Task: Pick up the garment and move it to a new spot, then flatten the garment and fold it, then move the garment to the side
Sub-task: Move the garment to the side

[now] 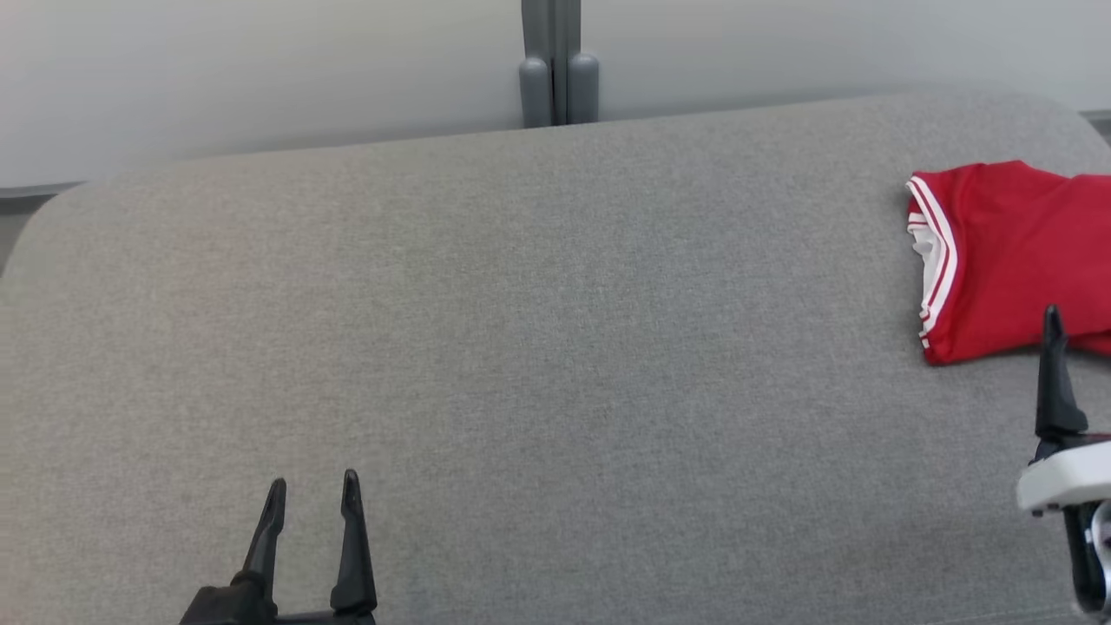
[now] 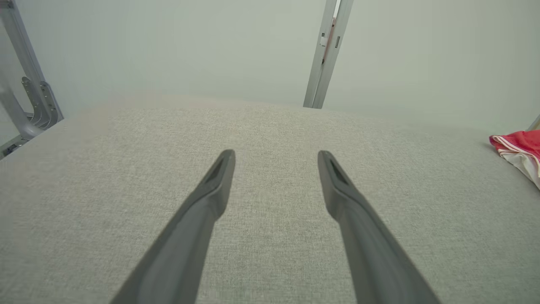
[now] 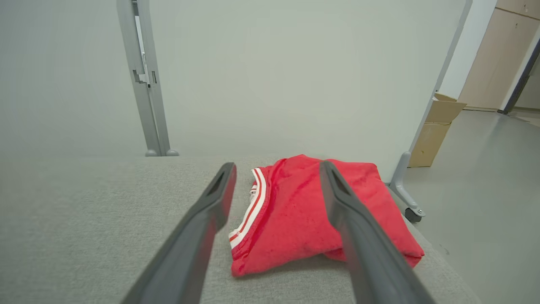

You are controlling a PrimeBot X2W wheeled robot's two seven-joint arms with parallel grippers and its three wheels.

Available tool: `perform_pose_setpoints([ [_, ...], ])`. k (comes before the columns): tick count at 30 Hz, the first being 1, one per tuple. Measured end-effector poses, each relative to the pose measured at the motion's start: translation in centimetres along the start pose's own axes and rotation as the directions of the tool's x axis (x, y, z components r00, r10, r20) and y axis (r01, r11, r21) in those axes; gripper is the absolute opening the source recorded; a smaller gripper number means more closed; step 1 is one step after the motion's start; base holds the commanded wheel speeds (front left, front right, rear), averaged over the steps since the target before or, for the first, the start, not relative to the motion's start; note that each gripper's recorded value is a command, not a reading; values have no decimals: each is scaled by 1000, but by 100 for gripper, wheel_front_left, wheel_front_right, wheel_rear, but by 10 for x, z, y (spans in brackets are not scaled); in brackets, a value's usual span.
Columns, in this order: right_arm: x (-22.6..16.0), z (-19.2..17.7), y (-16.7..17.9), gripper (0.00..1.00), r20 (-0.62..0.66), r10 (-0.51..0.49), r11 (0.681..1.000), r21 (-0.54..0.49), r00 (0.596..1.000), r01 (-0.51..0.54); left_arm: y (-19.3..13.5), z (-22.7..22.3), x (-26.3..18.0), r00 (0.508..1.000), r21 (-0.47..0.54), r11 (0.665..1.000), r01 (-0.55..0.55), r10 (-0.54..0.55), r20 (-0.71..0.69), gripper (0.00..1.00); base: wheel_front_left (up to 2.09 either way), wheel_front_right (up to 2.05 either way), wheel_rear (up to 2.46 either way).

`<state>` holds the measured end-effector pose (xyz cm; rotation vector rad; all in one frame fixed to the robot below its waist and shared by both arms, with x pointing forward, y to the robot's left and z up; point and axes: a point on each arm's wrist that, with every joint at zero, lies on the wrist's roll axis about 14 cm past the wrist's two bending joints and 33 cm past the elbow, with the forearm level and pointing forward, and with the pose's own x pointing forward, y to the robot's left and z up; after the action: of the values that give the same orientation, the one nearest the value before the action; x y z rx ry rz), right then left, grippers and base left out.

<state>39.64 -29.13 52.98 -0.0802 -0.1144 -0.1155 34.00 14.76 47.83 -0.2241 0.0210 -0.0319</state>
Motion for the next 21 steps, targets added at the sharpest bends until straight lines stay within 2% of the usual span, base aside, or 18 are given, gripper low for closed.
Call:
perform_pose_setpoints([
  [6, -35, -9, 51, 100, -19, 93, 993, 74, 995, -91, 29, -6, -24, 996, 30, 996, -89, 90, -18, 100, 0, 0, 0],
  [12, -55, -17, 94, 100, -47, 205, 975, 100, 978, -200, 50, -5, -39, 986, 42, 986, -164, 164, -8, 100, 0, 0, 0],
  [16, -58, -17, 107, 100, -45, 232, 967, 115, 972, -226, 49, -6, -44, 988, 33, 987, -157, 157, -7, 100, 0, 0, 0],
  [21, -62, -19, 111, 100, -53, 235, 966, 128, 971, -227, 36, -6, -43, 995, 17, 995, -95, 95, -8, 100, 0, 0, 0],
])
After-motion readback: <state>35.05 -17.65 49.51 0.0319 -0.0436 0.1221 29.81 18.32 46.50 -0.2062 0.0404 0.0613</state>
